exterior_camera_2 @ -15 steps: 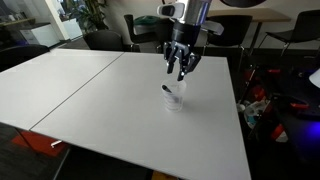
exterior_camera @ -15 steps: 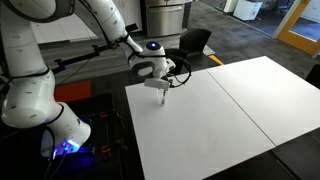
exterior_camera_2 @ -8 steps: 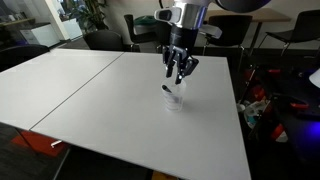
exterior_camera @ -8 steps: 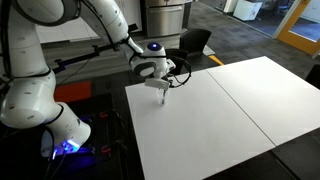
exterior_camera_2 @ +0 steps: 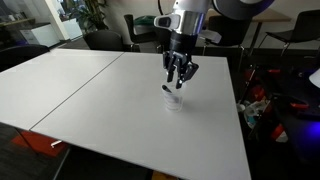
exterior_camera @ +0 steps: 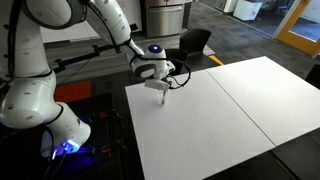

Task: Take the marker out of the cup and put it on the table

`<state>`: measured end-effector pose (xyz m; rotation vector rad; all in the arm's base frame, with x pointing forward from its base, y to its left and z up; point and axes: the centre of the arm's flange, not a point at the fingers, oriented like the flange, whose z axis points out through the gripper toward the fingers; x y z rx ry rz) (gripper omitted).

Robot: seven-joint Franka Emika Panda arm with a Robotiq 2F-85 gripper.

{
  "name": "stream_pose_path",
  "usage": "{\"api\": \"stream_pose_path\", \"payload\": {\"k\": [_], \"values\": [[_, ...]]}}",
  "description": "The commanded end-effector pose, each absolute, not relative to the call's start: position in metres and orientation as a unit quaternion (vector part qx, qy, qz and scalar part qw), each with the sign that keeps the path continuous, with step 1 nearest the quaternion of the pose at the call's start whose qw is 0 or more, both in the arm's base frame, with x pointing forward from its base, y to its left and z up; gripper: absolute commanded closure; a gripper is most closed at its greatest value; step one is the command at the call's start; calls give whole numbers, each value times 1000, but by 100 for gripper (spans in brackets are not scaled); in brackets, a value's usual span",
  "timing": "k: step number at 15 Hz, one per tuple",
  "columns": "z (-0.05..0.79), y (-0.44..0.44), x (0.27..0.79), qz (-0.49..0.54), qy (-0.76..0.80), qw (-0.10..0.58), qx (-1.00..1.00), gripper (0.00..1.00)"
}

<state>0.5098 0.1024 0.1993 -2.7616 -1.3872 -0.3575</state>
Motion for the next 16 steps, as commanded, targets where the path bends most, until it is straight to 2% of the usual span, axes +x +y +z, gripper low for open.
{"api": "stream_pose_path", "payload": {"k": [1, 16], "values": [[195, 104, 518, -119, -436, 17, -892, 49], [171, 100, 543, -111, -420, 22, -901, 51]]}}
